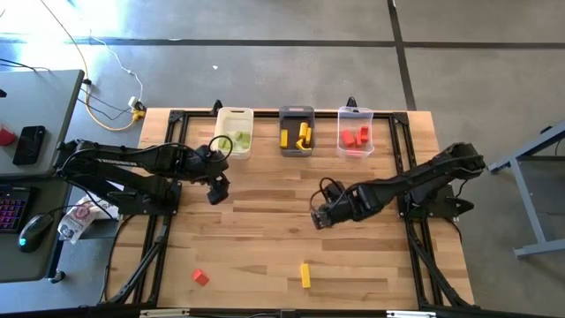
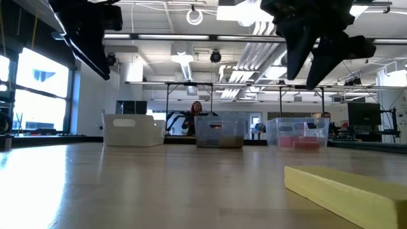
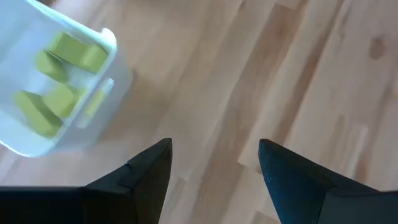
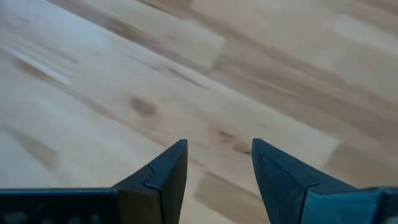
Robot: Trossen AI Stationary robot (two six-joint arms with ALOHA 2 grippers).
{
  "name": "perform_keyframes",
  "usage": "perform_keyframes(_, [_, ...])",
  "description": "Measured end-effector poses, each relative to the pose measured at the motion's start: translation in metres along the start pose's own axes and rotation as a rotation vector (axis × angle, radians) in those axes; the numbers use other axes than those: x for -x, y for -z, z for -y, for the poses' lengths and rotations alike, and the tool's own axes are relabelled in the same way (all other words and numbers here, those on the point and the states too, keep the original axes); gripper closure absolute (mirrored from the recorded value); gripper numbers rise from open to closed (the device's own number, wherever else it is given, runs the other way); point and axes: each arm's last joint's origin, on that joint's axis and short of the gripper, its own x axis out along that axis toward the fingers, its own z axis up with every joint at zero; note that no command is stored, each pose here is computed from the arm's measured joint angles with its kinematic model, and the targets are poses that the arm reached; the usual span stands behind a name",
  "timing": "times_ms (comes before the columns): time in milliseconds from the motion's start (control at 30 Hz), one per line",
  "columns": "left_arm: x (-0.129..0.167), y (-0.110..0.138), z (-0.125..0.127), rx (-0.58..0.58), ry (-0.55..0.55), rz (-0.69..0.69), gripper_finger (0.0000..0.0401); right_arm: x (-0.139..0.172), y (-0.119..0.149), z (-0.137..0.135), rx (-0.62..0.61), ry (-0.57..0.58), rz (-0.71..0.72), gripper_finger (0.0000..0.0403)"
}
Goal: Sort & place blocks by color
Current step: Put the yellow block into the black bin
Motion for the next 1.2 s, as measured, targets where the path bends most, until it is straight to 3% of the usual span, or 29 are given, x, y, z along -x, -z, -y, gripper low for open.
perform_keyframes(400, [0.000,0.003,0.001,-0.018,0.046,-0.050,0.0176,0.015,0.024,-0.041,0.011,-0.422,0.097,0.0237])
perform_keyframes(633, [0.000,0.003,0.001,-0.018,0.047,-0.051,0.0176,0.025,0.033,-0.053,0.010,-0.562,0.128,0.0237])
perform_keyframes(933, [0.000,0.003,0.001,-0.018,0.047,-0.051,0.0176,0.034,0.035,-0.070,0.050,-0.612,0.139,0.0237])
perform_keyframes(1200, [0.000,0.003,0.001,-0.018,0.047,-0.051,0.0176,0.024,0.042,-0.084,0.064,-0.457,0.044,0.0237])
